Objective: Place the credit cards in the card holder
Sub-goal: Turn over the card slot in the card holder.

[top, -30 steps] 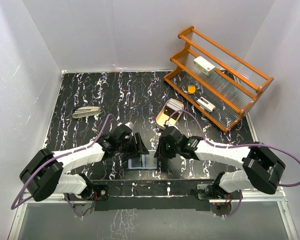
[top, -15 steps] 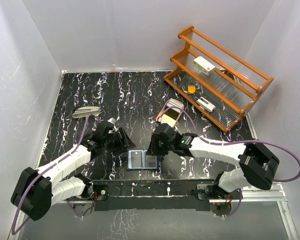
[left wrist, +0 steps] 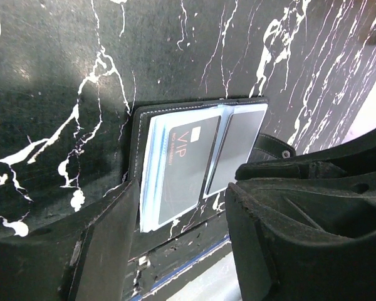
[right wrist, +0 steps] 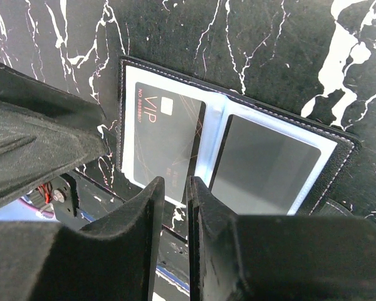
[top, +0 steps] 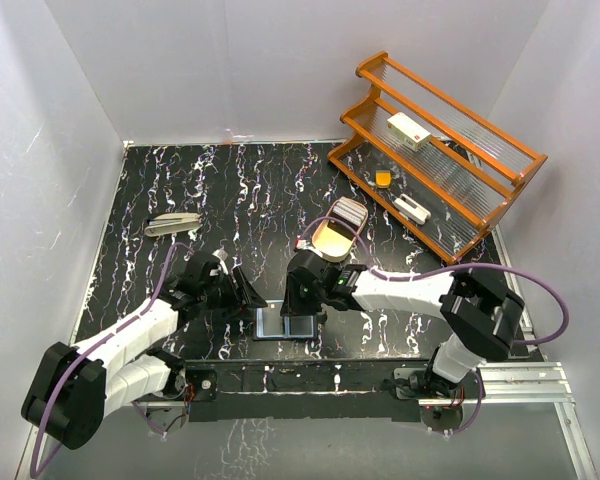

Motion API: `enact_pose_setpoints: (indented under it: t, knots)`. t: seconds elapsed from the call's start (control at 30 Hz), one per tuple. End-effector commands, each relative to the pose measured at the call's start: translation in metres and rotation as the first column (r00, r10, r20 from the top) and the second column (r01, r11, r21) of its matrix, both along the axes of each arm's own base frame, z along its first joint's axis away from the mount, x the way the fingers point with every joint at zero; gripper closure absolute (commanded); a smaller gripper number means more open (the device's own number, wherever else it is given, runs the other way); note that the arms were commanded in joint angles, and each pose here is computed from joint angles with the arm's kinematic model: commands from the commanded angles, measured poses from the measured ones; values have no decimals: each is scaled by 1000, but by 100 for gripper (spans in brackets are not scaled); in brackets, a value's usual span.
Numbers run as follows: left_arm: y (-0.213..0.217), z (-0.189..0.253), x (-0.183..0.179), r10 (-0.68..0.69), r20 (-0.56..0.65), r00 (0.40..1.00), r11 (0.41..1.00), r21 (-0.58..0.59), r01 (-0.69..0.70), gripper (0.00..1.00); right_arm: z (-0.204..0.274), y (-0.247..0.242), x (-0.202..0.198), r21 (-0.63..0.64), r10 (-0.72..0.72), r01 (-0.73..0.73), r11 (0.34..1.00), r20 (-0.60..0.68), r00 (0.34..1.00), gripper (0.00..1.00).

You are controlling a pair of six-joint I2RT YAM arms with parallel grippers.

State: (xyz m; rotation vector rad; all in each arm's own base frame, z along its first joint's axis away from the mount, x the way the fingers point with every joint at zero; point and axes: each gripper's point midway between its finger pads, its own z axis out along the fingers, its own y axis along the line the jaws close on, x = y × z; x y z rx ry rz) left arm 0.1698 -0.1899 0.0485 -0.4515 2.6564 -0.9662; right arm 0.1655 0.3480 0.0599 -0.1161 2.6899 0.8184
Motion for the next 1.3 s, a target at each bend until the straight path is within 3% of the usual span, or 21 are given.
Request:
enact_pose_setpoints:
  t: [0.0, 0.3, 0.5, 0.67, 0.97, 1.27]
  knots:
    - [-10, 11, -2, -30, 11, 1000, 997, -75, 30, 44, 15, 19, 13, 33, 1, -3, 999, 60, 998, 80]
    - [-9, 6, -3, -24, 9, 1000, 997, -76, 25, 44, -5, 16, 13, -22, 9, -8, 1000, 59, 998, 82]
    - [-7, 6, -3, -26, 11, 1000, 998, -65, 27, 44, -28, 6, 6, -88, 14, -12, 996, 24, 1000, 93]
    - [-8, 6, -2, -23, 14, 1000, 997, -67, 24, 44, -38, 0, 5, -121, 10, -6, 993, 31, 999, 96]
    - [-19, 13, -1, -44, 35, 998, 988, -145, 49, 44, -43, 1, 1, -120, 19, -17, 993, 21, 1000, 97]
    - [-20, 7, -2, -53, 23, 998, 987, -150, 56, 44, -47, 0, -1, -124, 22, -21, 992, 13, 1000, 97]
